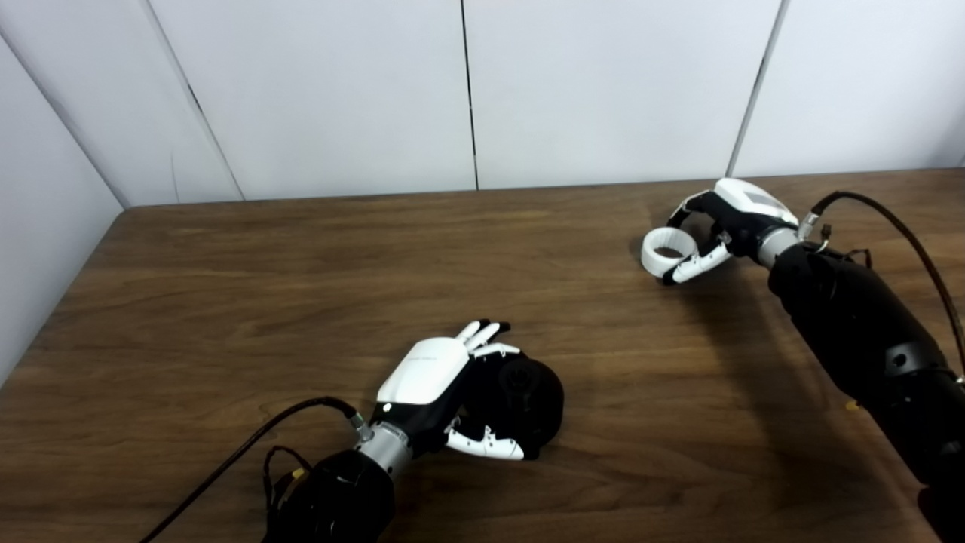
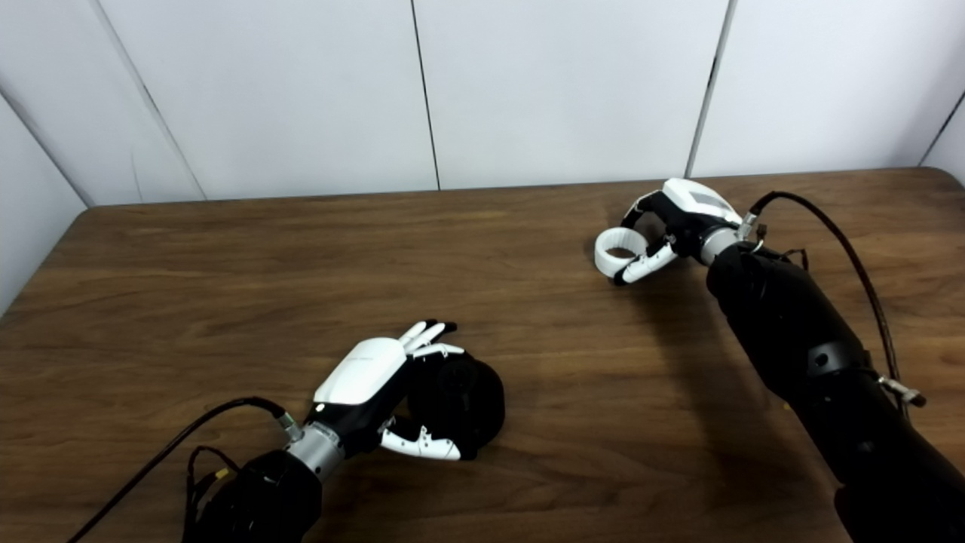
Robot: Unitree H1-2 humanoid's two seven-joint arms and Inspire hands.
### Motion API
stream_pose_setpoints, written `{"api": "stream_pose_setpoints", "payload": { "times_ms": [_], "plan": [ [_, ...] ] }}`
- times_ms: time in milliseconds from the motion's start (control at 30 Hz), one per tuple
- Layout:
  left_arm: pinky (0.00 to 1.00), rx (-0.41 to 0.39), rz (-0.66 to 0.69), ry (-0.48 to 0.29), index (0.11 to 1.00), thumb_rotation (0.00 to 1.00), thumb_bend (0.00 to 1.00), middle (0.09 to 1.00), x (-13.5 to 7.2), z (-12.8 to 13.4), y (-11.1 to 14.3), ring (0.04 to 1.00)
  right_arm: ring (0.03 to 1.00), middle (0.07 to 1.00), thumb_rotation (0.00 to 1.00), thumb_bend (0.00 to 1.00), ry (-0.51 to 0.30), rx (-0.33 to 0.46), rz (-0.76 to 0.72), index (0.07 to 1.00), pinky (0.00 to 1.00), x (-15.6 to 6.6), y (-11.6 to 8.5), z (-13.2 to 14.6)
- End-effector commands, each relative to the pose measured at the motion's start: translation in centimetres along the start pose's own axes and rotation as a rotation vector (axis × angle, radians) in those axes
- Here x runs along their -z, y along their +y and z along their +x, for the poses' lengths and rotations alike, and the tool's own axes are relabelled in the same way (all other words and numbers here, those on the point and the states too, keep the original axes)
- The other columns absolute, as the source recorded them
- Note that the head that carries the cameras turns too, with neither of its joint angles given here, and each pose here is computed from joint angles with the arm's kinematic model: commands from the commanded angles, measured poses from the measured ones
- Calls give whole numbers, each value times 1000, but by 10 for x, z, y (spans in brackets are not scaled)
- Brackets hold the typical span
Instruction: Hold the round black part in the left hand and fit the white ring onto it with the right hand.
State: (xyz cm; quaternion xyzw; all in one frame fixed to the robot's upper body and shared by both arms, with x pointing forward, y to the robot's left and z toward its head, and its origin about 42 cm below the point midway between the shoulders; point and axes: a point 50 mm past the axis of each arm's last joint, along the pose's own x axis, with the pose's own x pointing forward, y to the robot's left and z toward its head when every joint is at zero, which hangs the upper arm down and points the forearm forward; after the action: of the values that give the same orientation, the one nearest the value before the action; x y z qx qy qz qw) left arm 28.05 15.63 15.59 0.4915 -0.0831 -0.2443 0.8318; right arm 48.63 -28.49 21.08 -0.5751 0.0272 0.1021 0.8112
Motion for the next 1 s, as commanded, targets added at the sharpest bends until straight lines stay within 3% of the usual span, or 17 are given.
{"api": "stream_pose_setpoints", "payload": {
  "times_ms": [0, 300, 333, 433, 967],
  "plan": [
    [888, 20, -9, -12, 779, 453, 931, 984, -4, -2, 2, 1000, 881, 842, 220, 831, -44, 76, 1, 621, 733, -9, -27, 6],
    [891, 16, -11, -14, 779, 439, 929, 984, -3, -2, 2, 1000, 887, 840, 196, 817, -48, 79, 11, 600, 745, -9, -25, 5],
    [891, 15, -10, -15, 779, 444, 928, 984, -3, -1, 2, 1000, 886, 840, 168, 644, -49, 80, 11, 537, 745, -9, -25, 5],
    [897, 16, -11, -17, 780, 452, 930, 984, -3, -1, 2, 1000, 886, 841, 151, 540, -52, 82, 13, 499, 745, -10, -25, 5],
    [888, 23, 1, -13, 780, 474, 933, 981, -3, 3, -1, 1000, 854, 830, 151, 524, -88, 114, 33, 494, 734, -17, -42, 0]
  ]
}}
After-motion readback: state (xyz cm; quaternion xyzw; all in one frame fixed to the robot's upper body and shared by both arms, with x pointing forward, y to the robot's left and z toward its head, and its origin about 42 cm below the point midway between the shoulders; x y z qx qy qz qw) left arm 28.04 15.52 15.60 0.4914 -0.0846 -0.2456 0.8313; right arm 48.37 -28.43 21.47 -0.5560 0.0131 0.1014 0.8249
